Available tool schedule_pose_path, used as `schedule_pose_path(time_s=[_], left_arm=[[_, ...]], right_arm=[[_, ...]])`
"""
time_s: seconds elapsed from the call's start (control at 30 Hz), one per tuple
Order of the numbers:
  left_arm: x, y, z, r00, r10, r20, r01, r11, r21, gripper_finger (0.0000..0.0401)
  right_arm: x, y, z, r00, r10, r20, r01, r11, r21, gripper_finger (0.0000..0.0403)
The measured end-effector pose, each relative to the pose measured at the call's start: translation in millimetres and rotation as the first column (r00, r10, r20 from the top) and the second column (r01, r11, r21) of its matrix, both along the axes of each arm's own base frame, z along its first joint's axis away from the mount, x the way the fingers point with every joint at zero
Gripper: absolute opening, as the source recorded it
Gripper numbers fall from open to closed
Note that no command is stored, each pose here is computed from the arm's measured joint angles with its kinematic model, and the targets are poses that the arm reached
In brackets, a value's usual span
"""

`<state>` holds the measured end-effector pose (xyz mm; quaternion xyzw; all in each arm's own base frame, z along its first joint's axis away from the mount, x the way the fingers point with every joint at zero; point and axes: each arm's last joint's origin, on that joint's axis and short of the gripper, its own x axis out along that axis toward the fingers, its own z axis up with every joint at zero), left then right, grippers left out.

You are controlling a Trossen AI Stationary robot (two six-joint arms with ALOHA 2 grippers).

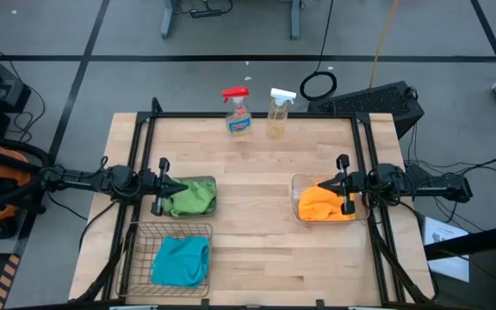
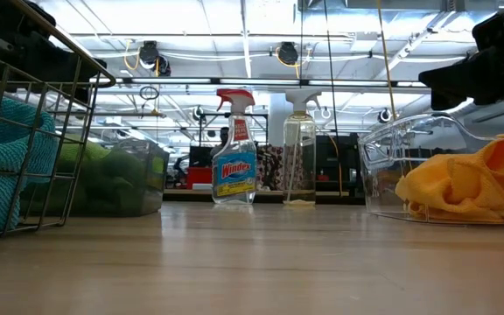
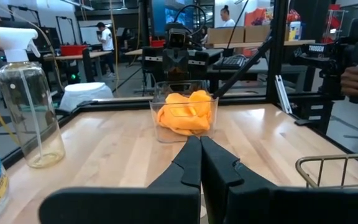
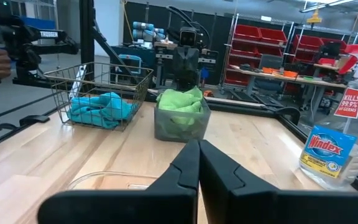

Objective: Sort microfiber towel by color & place in baskets
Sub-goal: Return to Home Position

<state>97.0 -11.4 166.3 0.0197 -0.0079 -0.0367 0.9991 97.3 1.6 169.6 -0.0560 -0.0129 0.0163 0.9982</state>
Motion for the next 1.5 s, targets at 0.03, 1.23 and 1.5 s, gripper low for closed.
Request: schedule_pose_path(time_s=[0.03,1.23,1.5], left_arm=[[0.0,0.0,0.0,1.0,0.0,0.0,0.0,1.0,0.005,0.0],[0.8,9.4,-0.4,0.998,0.057,-0.003,-0.057,0.998,-0.006,0.0027],[0.8,9.4,-0.3,0.998,0.056,-0.002,-0.056,0.998,-0.007,0.0028]], right_arm=[[0.0,0.0,0.0,1.0,0.0,0.0,0.0,1.0,0.0,0.0],[0.0,0.0,-0.1,1.0,-0.001,-0.001,0.001,1.0,-0.004,0.0],[0.0,0.0,0.0,1.0,-0.001,0.0,0.001,1.0,-0.004,0.0]])
